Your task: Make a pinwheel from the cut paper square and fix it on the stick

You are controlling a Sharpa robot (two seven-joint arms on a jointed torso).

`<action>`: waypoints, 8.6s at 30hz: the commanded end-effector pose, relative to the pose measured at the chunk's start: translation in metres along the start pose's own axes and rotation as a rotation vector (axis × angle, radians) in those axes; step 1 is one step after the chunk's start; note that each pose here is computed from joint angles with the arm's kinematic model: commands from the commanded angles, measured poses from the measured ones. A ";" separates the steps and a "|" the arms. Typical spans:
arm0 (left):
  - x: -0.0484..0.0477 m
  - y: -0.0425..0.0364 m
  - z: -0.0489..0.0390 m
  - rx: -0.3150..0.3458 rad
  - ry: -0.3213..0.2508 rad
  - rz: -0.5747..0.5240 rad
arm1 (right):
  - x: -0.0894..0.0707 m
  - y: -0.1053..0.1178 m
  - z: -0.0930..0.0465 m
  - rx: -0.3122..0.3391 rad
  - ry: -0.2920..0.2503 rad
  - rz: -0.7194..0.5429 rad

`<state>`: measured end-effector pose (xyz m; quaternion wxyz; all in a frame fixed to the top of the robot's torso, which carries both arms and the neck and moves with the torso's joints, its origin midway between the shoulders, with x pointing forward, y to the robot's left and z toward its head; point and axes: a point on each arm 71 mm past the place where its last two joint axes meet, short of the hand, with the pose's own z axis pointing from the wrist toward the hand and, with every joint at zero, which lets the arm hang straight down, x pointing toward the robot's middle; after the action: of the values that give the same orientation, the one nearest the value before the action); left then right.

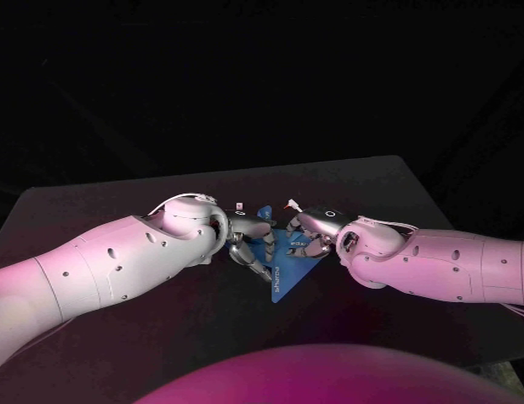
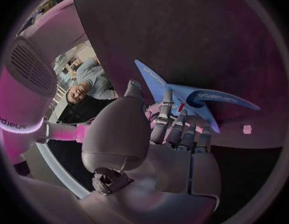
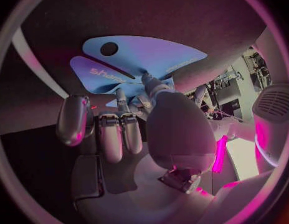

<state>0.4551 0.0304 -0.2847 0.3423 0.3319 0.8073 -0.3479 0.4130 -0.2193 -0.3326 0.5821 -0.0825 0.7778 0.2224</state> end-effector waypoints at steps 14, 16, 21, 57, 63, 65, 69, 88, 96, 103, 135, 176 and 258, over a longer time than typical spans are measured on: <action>0.0048 0.0022 0.0041 0.009 0.034 -0.007 | 0.003 0.001 -0.001 0.001 0.024 -0.013; 0.0057 0.0027 0.0040 0.009 0.037 -0.009 | 0.003 0.001 -0.001 0.000 0.021 -0.013; 0.0079 0.0045 0.0032 0.007 0.045 -0.016 | 0.002 0.001 -0.001 -0.004 0.010 -0.009; 0.0206 0.0105 0.0025 -0.006 0.091 -0.052 | 0.005 -0.007 -0.005 0.065 0.068 0.050; 0.0218 0.0114 0.0022 -0.013 0.103 -0.057 | 0.004 -0.010 -0.006 0.076 0.064 0.047; 0.0221 0.0117 0.0021 -0.015 0.106 -0.059 | 0.004 -0.012 -0.007 0.081 0.063 0.046; 0.0225 0.0121 0.0019 -0.018 0.109 -0.060 | 0.003 -0.018 -0.010 0.095 0.061 0.041; 0.0191 0.0121 0.0000 0.007 0.046 -0.067 | -0.011 -0.011 -0.029 0.003 0.007 0.120; 0.0175 0.0124 -0.0009 0.018 0.018 -0.073 | -0.009 -0.016 -0.033 0.027 0.055 0.106; 0.0171 0.0124 -0.0012 0.021 0.010 -0.075 | -0.008 -0.020 -0.033 0.051 0.073 0.092; 0.0169 0.0113 -0.0052 0.029 -0.024 -0.064 | -0.008 -0.026 -0.025 0.100 0.037 0.032; 0.0181 0.0098 -0.0059 0.028 -0.037 -0.097 | -0.008 -0.020 -0.018 0.083 0.022 0.031; 0.0189 0.0104 -0.0068 0.004 -0.041 -0.105 | -0.021 -0.016 0.008 0.082 0.014 -0.010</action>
<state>0.4511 0.0476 -0.2992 0.3350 0.2724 0.8170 -0.3822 0.4320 -0.2327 -0.3176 0.5855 -0.0574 0.7854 0.1925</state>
